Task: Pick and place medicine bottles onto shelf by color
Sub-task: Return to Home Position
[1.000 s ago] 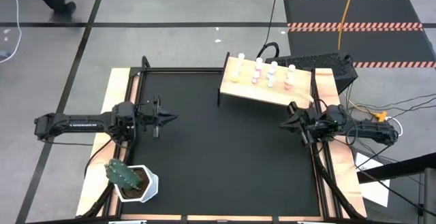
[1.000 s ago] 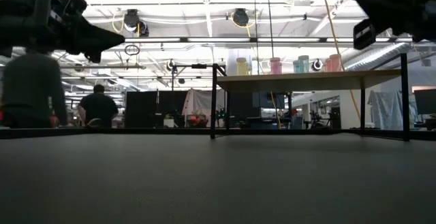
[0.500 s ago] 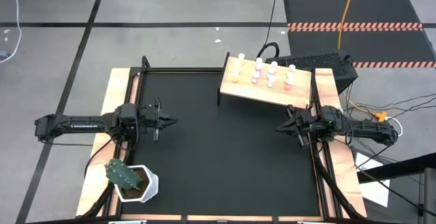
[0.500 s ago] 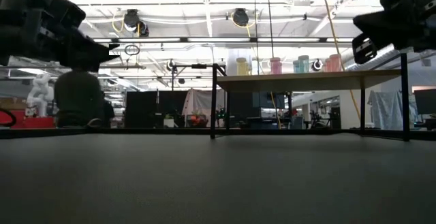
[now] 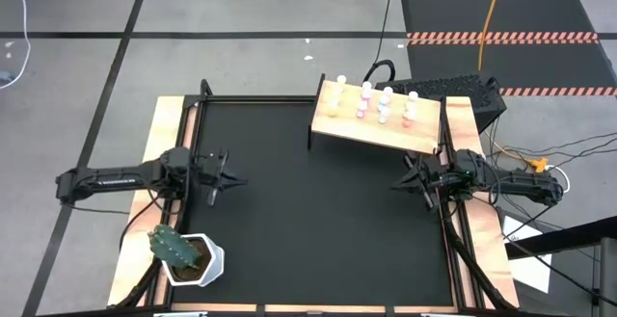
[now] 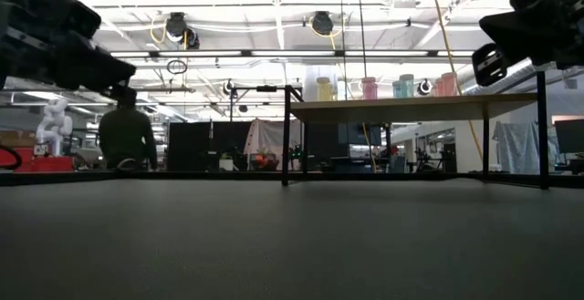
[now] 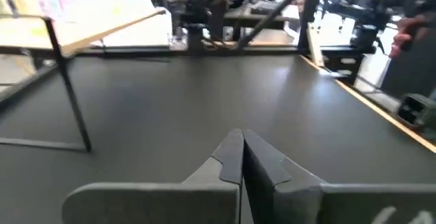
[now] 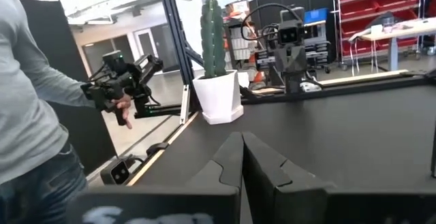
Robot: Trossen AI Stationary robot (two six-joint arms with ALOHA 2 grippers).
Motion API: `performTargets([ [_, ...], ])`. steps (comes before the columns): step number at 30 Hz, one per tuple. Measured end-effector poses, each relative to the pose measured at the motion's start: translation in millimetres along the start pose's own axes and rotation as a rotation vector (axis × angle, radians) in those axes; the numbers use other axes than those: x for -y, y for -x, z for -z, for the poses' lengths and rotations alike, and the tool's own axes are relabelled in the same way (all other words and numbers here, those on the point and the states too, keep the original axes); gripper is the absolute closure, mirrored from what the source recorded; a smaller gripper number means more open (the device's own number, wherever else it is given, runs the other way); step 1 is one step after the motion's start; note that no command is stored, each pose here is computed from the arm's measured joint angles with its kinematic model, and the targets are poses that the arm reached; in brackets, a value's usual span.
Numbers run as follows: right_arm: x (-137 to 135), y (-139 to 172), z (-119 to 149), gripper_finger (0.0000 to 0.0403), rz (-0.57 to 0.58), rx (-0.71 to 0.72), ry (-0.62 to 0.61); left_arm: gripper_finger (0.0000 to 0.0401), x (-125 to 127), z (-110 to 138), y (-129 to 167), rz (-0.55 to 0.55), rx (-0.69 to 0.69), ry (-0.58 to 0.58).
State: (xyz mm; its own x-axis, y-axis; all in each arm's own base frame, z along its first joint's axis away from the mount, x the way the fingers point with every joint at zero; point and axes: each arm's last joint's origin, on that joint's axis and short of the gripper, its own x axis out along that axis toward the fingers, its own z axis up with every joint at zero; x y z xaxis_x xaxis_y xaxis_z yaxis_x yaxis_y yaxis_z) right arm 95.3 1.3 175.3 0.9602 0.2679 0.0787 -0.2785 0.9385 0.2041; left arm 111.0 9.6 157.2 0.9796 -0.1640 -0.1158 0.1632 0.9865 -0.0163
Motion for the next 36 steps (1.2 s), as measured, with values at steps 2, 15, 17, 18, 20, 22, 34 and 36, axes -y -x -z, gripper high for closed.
performTargets([
  [2,0.0,0.0,0.0,0.0403,0.0,0.0,-0.018,0.0393,2.1,1.1,3.2,0.032,-0.004,0.01],
  [15,1.5,0.0,-0.4,0.0403,0.053,0.013,0.004,0.0376,3.3,-4.6,7.7,0.06,0.062,-0.077],
  [17,1.5,0.0,-0.4,0.0403,0.051,0.013,0.005,0.0369,2.0,-3.4,6.9,0.042,0.047,-0.06],
  [18,1.5,0.0,-0.4,0.0403,0.05,0.013,0.005,0.0367,1.6,-3.0,6.7,0.034,0.042,-0.056],
  [20,1.5,0.0,-0.4,0.0403,0.051,0.013,0.006,0.0365,1.1,-2.5,6.3,0.024,0.036,-0.062],
  [22,1.5,0.0,-0.4,0.0403,0.05,0.013,0.006,0.0365,0.8,-2.1,6.0,0.016,0.031,-0.071],
  [34,1.5,0.0,-0.4,0.0403,0.05,0.014,0.006,0.0364,0.7,-2.1,6.0,0.015,0.031,-0.082],
  [36,1.5,0.0,-0.4,0.0403,0.05,0.014,0.006,0.0364,0.7,-2.1,6.0,0.015,0.031,-0.083],
])
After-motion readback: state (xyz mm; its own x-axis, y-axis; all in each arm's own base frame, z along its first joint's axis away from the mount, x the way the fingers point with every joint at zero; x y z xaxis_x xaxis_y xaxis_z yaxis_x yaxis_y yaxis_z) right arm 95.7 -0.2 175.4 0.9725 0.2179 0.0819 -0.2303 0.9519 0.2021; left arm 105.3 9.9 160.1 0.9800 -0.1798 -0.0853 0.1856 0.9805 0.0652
